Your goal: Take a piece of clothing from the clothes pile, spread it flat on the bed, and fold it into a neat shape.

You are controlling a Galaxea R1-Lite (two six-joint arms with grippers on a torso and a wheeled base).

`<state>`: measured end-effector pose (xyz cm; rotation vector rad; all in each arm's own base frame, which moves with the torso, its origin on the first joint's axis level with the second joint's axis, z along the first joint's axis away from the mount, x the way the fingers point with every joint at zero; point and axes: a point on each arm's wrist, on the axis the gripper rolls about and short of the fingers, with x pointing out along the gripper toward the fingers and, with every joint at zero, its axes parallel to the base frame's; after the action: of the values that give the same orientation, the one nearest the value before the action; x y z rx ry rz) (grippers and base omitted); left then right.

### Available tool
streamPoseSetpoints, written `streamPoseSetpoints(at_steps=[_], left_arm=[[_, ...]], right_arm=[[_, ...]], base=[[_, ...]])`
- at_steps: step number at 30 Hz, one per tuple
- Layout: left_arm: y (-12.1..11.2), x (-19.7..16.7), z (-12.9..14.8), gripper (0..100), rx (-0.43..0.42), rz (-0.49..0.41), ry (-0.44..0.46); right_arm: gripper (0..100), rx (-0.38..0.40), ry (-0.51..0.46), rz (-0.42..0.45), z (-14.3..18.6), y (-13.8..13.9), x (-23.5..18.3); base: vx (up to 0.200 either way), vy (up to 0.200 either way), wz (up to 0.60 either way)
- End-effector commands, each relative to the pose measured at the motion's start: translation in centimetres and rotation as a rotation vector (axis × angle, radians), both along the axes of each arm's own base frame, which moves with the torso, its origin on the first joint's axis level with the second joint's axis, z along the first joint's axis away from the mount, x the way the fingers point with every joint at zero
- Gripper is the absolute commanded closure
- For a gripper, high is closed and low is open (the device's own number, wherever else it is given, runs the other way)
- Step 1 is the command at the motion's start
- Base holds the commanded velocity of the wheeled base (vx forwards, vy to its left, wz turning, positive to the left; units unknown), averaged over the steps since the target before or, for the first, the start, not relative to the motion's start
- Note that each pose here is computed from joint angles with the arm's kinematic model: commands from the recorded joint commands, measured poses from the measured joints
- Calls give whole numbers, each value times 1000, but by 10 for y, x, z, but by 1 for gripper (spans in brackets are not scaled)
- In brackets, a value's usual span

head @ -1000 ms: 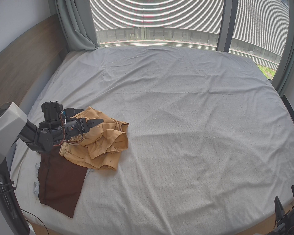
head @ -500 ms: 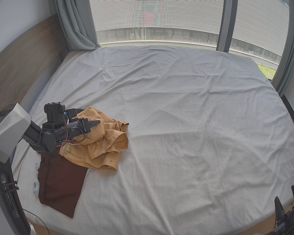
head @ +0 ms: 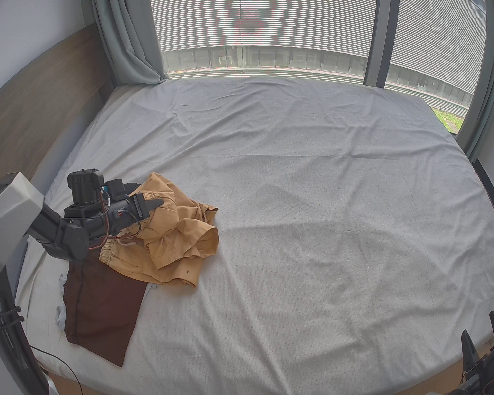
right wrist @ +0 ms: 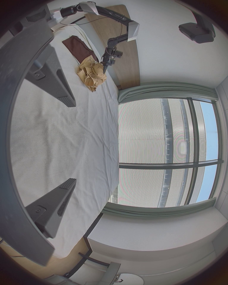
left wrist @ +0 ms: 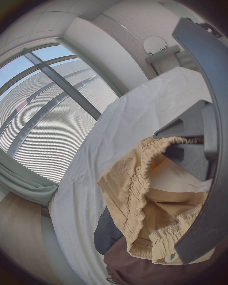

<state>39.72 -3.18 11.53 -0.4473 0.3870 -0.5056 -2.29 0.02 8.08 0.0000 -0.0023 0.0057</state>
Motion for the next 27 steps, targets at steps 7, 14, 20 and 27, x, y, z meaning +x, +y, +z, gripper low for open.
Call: streamPoseSetpoints(at_steps=[7, 14, 20, 27], left_arm=[[-19, -62, 54, 100, -186, -55, -130], [-16, -62, 42, 100, -229, -45, -146], [-16, -62, 44, 100, -238, -116, -224], [-13, -75, 50, 100, -243, -237, -216]], right_arm=[[0, 0, 2, -1, -5, 0, 0], [0, 0, 2, -1, -5, 0, 0], [0, 2, 1, -3, -5, 0, 0], [0, 2, -1, -3, -5, 0, 0]], base=[[0, 0, 0], [0, 0, 0], [0, 0, 0], [0, 0, 0]])
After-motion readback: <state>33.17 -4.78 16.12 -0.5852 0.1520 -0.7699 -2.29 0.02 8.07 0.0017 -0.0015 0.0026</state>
